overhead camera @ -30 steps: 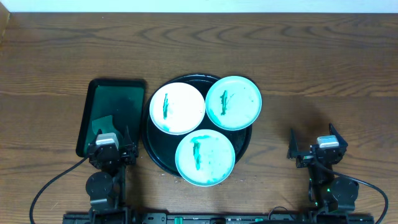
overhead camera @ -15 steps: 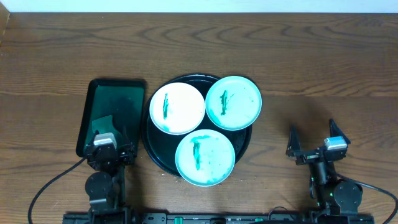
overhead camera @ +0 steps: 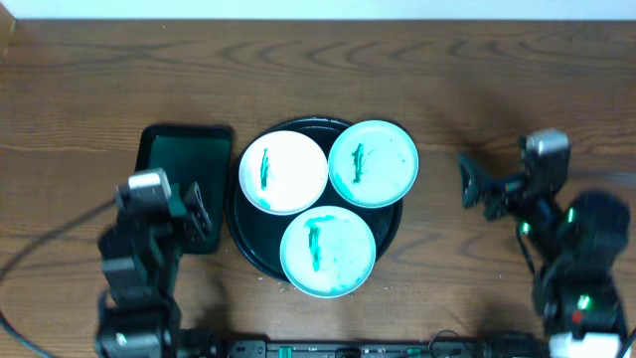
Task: Clean dirty plates on tray and stack at the side
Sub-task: 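Move left gripper to the sponge in the basin, right gripper to the plates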
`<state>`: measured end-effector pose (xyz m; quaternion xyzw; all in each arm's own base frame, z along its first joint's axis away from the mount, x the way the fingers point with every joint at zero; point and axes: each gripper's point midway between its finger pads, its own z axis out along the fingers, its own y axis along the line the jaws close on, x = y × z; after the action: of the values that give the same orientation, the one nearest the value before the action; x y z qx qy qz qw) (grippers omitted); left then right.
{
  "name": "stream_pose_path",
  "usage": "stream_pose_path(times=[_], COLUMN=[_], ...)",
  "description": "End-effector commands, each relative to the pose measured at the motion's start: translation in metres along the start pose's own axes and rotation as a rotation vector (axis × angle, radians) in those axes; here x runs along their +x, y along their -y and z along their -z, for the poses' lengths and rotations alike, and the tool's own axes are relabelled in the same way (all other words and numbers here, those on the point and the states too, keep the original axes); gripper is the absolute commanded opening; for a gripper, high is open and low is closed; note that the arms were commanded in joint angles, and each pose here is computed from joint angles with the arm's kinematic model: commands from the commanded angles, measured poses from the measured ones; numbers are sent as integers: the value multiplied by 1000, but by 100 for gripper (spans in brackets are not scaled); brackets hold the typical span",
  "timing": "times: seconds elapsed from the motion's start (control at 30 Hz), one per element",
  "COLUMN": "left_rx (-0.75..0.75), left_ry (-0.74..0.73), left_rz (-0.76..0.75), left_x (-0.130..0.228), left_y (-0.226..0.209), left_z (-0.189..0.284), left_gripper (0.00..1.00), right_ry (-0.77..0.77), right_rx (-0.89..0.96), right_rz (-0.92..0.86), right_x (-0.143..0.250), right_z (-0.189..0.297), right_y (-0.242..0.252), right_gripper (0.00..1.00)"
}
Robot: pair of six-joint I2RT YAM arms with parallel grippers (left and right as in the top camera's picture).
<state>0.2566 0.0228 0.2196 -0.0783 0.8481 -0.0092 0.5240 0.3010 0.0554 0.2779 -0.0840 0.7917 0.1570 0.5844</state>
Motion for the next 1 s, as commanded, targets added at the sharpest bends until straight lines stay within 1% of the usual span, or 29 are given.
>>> stream_pose_path(times=[0.0,0.17,0.27,0.33,0.4,0.5,0.57,0.63,0.67,0.7,0.77,0.8,0.87,0.97], left_rx=[79,66,86,116,114,103,98,95,97,101,131,127,86,-61], left_ry=[-65,-241,-342,-401,-458,-528,-567,-602,-619,-639,-670,-679,-691,-691], left_rz=[16,32,44,56,62,69,73,85,105,138,168,171,163,181], left_x=[-51,-82,-89,-85,-73,-56,-47,-39,-35,-31,-24,-22,-17,-15], left_y=[20,23,29,35,34,32,31,30,31,33,39,38,31,9], left_z=[-2,-14,-23,-31,-38,-53,-63,-75,-80,-85,-92,-95,-99,-99], left_gripper=[73,73,73,73,73,73,73,73,73,73,73,72,72,72], right_ry=[-105,-331,-471,-542,-573,-578,-558,-551,-552,-571,-640,-674,-735,-833], right_rx=[-99,-129,-154,-176,-190,-215,-263,-358,-373,-338,-184,-149,-153,-158], right_rz=[-48,-136,-143,-127,-138,-151,-230,-287,-282,-307,-402,-424,-412,-396], right_x=[-33,-33,-25,-18,-14,-7,-11,-13,-11,-5,16,27,47,79], right_z=[-20,-52,-70,-81,-93,-110,-123,-129,-135,-140,-153,-157,-164,-170], right_y=[-11,-11,-14,-17,-17,-18,-27,-44,-48,-47,-41,-45,-64,-100], right_gripper=[99,99,99,99,99,99,99,99,93,81,80,80,78,73])
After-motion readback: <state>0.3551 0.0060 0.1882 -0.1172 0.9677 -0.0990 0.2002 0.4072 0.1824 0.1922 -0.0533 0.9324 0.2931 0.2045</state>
